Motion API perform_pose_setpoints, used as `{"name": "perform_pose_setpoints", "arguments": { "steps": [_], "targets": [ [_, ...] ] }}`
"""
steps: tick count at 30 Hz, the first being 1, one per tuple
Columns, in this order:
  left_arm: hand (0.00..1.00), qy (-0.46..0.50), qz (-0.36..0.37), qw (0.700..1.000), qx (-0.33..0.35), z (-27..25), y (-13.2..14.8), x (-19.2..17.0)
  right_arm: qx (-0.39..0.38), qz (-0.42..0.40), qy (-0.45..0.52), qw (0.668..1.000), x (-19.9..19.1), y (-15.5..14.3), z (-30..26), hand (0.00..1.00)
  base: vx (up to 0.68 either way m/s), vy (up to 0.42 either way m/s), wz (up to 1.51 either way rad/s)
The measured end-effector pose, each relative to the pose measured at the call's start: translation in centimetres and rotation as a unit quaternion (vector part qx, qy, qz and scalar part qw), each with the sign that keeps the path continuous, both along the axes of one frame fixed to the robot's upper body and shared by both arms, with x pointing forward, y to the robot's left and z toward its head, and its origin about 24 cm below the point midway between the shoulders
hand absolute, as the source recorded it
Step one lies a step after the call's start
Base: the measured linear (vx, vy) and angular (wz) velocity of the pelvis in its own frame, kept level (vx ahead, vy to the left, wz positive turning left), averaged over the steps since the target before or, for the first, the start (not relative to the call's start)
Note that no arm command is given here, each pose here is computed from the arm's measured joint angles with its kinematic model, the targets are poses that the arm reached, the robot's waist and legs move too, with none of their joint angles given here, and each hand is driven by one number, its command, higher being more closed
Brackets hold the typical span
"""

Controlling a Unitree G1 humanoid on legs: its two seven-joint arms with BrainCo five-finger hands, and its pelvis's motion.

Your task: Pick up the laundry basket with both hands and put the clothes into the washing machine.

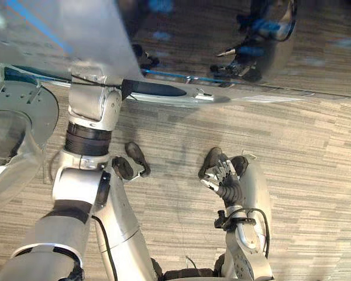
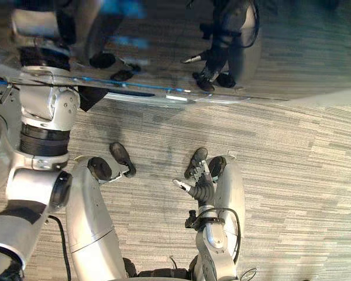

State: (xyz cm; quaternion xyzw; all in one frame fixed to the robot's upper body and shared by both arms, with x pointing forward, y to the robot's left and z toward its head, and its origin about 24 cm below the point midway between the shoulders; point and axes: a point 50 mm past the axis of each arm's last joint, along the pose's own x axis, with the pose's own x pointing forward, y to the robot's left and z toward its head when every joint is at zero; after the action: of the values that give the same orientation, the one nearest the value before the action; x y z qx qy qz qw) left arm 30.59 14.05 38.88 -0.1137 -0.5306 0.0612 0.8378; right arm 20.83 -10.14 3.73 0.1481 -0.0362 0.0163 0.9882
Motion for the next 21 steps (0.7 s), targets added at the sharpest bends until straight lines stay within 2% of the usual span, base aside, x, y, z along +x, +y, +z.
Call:
{"name": "perform_pose_setpoints", "arguments": {
  "steps": [4,10,12,13,14,15,16,17,18,20,21],
  "targets": [
    [1.0,-0.015,-0.008,1.0,-0.018,1.4,-0.4,-0.7,-0.001,-0.021,-0.036,0.999,0.2,-1.4,1.6,0.0,-0.04,0.037,-0.18],
    [1.0,-0.032,-0.057,0.993,-0.093,1.5,-0.9,-1.1,-0.002,-0.046,-0.045,0.998,0.5,-2.6,2.1,0.0,-0.04,0.046,-0.11],
    [1.0,-0.031,-0.072,0.994,-0.081,1.4,-1.3,-1.0,0.001,-0.044,-0.049,0.998,0.6,-2.6,2.3,0.0,-0.05,0.023,0.03],
    [1.0,-0.035,-0.066,0.996,-0.056,1.5,-1.4,-1.1,0.007,-0.044,-0.049,0.998,0.7,-2.6,2.3,0.0,-0.04,-0.005,0.09],
    [1.0,-0.039,-0.045,0.998,0.001,1.6,-1.7,-1.1,0.012,-0.044,-0.048,0.998,0.7,-2.6,2.3,0.0,-0.05,-0.03,0.11],
    [1.0,-0.054,0.017,0.995,0.084,2.1,-1.9,-1.4,0.016,-0.045,-0.047,0.998,0.7,-2.7,2.2,0.0,-0.05,-0.037,0.15],
    [1.0,-0.064,0.066,0.987,0.135,2.3,-1.9,-1.5,0.017,-0.044,-0.045,0.998,0.7,-2.7,2.0,0.0,-0.04,-0.04,0.17],
    [1.0,-0.074,0.161,0.958,0.225,2.3,-1.6,-1.3,0.015,-0.043,-0.036,0.998,0.7,-2.7,1.6,0.0,-0.03,-0.036,0.11],
    [1.0,-0.078,0.209,0.935,0.277,1.8,-1.6,-0.9,0.014,-0.041,-0.031,0.999,0.6,-2.7,1.3,0.0,-0.03,-0.045,0.08],
    [1.0,-0.109,0.335,0.8,0.487,-2.4,-4.1,0.8,0.009,-0.038,-0.012,0.999,-0.1,-2.7,0.0,0.0,-0.03,-0.046,0.02],
    [1.0,-0.113,0.346,0.767,0.529,-3.9,-4.7,1.3,0.009,-0.037,-0.011,0.999,-0.2,-2.7,-0.1,0.0,-0.04,-0.039,-0.04]
  ]
}}
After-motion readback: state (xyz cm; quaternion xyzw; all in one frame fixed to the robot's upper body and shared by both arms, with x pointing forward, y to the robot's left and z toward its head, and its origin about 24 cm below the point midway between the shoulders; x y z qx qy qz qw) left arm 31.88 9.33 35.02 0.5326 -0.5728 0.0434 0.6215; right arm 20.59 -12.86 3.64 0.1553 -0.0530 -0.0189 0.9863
